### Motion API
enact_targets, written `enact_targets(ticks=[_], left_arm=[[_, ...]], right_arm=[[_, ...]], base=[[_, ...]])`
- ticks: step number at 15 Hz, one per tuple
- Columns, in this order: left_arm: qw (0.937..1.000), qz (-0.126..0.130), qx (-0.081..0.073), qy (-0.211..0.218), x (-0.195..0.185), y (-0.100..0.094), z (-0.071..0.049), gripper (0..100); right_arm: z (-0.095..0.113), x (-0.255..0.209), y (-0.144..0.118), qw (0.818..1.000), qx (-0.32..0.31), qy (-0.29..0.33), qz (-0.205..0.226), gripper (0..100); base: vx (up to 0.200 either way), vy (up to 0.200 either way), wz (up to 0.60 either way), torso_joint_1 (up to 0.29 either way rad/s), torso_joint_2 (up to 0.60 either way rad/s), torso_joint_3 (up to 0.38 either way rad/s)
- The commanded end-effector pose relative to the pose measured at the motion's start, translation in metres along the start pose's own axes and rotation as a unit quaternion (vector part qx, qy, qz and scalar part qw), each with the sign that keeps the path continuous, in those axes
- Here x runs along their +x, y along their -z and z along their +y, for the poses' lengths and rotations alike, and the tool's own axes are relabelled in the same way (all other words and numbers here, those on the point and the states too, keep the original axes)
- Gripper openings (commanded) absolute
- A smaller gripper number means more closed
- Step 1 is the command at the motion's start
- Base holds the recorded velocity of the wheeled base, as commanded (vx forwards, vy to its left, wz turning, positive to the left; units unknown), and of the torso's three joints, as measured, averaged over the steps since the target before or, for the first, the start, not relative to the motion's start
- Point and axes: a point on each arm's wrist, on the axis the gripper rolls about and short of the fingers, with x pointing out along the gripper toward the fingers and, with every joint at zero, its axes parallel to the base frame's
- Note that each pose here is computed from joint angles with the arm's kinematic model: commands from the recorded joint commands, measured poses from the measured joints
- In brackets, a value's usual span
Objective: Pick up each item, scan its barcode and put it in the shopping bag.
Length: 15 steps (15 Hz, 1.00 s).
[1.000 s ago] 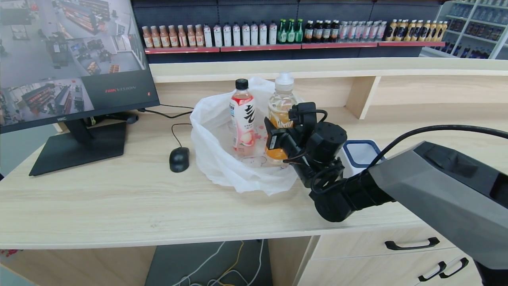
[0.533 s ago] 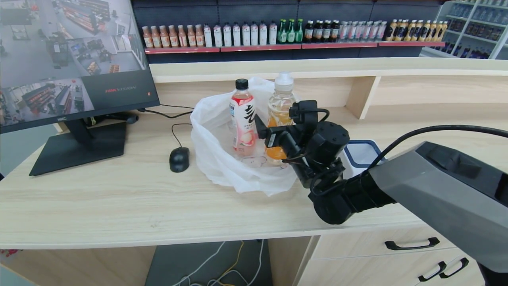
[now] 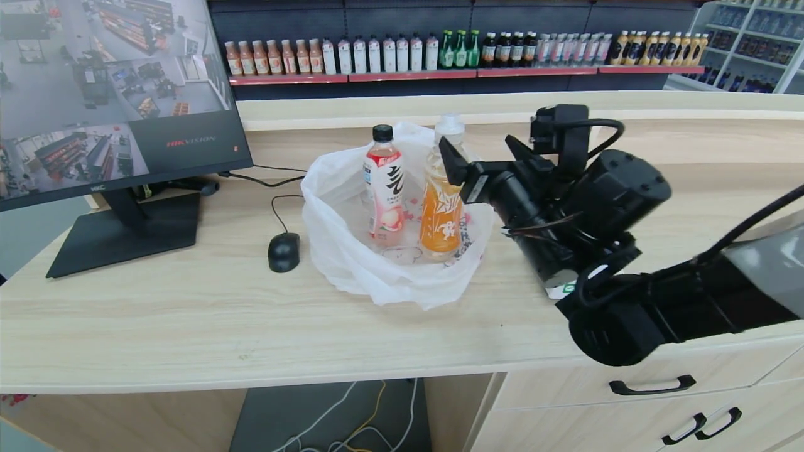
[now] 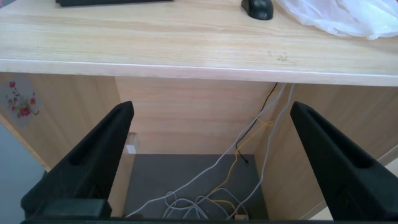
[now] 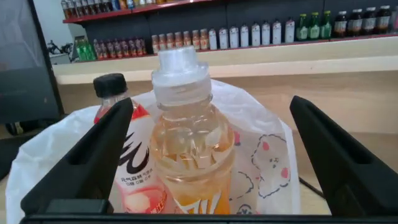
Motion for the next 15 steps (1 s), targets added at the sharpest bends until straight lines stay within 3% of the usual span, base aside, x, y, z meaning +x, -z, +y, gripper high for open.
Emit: enact_targets(ticks=[1, 4, 7, 10, 15], left_arm=[[1.0, -0.001, 0.0, 0.001, 0.0, 0.0, 0.0, 100], [1.0, 0.0, 0.0, 0.001, 0.0, 0.0, 0.0, 100], [1.0, 0.0, 0.004, 0.0, 0.0, 0.0, 0.0, 100], [1.0, 0.0, 0.002, 0.0, 0.0, 0.0, 0.0, 100], [1.0, 0.0, 0.003, 0.0, 0.0, 0.0, 0.0, 100]], right_arm=[[-0.015, -0.029, -0.049, 0.999, 0.017, 0.005, -0.032, 100], [-0.061, -0.097, -0.083, 0.998, 0.037, 0.035, -0.023, 100], [-0.095, -0.153, -0.096, 0.999, 0.019, 0.03, -0.01, 100], [-0.108, -0.201, -0.095, 0.999, 0.018, 0.035, 0.011, 100], [-0.105, -0.255, -0.074, 0.997, 0.004, 0.027, 0.076, 100]], base=[[0.0, 0.0, 0.0, 0.0, 0.0, 0.0], [0.0, 0.0, 0.0, 0.0, 0.0, 0.0], [0.0, 0.0, 0.0, 0.0, 0.0, 0.0], [0.0, 0.0, 0.0, 0.0, 0.0, 0.0], [0.0, 0.0, 0.0, 0.0, 0.0, 0.0]])
